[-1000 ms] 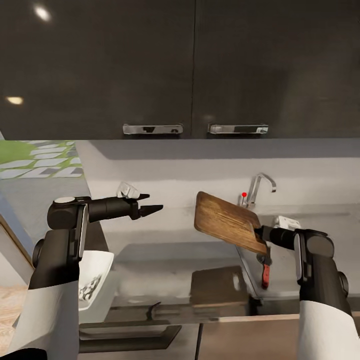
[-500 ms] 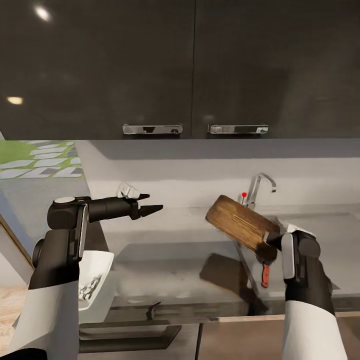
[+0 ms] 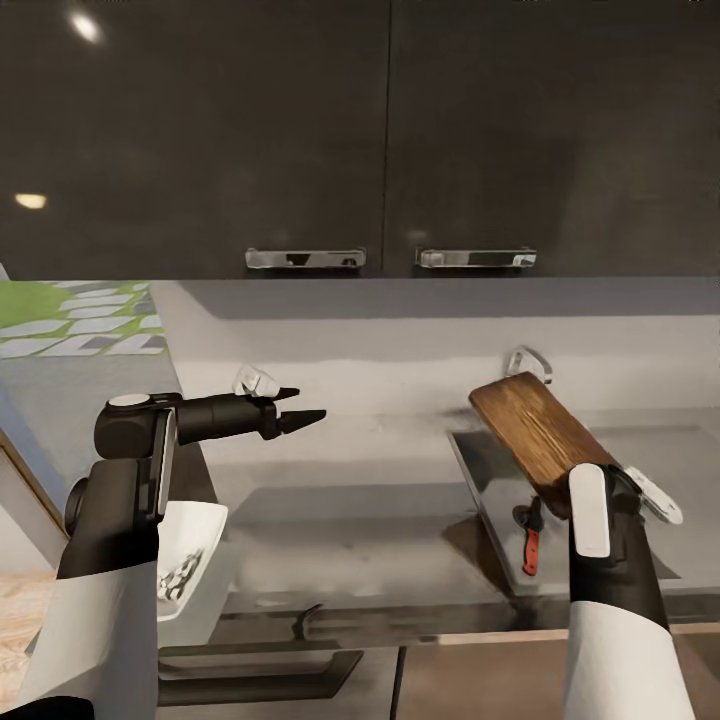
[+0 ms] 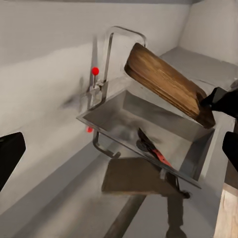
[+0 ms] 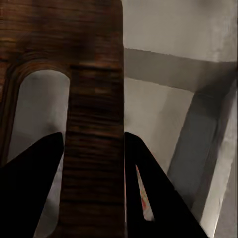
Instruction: In the kitchen, take the Vidalia onion out of the sink, dice it on the chopping board with the paring knife, put the diced onion into the bowl on the countertop, then place both the paring knife and the chopping board into the sink.
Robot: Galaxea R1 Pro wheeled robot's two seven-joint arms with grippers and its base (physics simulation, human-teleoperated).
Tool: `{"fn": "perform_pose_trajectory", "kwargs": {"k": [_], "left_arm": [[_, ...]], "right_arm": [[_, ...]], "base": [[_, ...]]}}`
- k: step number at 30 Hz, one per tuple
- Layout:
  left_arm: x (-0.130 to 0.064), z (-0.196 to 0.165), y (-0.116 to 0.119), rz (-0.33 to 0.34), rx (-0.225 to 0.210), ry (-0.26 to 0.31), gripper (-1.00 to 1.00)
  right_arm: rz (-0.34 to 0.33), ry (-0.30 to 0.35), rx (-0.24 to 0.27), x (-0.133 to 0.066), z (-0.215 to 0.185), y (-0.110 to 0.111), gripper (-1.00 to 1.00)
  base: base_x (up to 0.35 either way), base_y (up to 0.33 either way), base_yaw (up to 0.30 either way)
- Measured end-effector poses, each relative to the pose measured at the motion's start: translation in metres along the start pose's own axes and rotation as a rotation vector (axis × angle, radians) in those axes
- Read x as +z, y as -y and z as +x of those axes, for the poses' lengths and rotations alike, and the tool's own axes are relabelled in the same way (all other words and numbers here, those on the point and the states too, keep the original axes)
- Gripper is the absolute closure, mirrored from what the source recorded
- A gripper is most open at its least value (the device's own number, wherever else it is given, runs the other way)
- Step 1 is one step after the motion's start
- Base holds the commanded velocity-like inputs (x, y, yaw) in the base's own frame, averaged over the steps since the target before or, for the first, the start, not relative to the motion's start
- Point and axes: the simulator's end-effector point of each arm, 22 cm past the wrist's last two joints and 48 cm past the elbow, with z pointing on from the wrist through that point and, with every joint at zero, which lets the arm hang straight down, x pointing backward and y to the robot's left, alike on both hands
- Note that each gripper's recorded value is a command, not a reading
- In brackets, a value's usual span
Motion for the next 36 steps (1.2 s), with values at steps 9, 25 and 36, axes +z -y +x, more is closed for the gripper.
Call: {"fn": "perform_pose_trajectory", "kwargs": {"k": [9,25,36], "left_arm": [[0.000,0.000,0.000,0.000,0.000,0.000,-1.00],[0.000,0.000,0.000,0.001,0.000,0.000,-1.00],[0.000,0.000,0.000,0.001,0.000,0.000,-1.00]], "right_arm": [[0.025,-0.028,0.150,0.000,0.021,-0.006,1.00],[0.110,-0.094,0.174,0.025,0.085,0.002,1.00],[0.135,-0.111,0.155,0.029,0.095,0.008,1.00]], "base": [[0.000,0.000,0.000],[0.000,0.000,0.000],[0.000,0.000,0.024]]}}
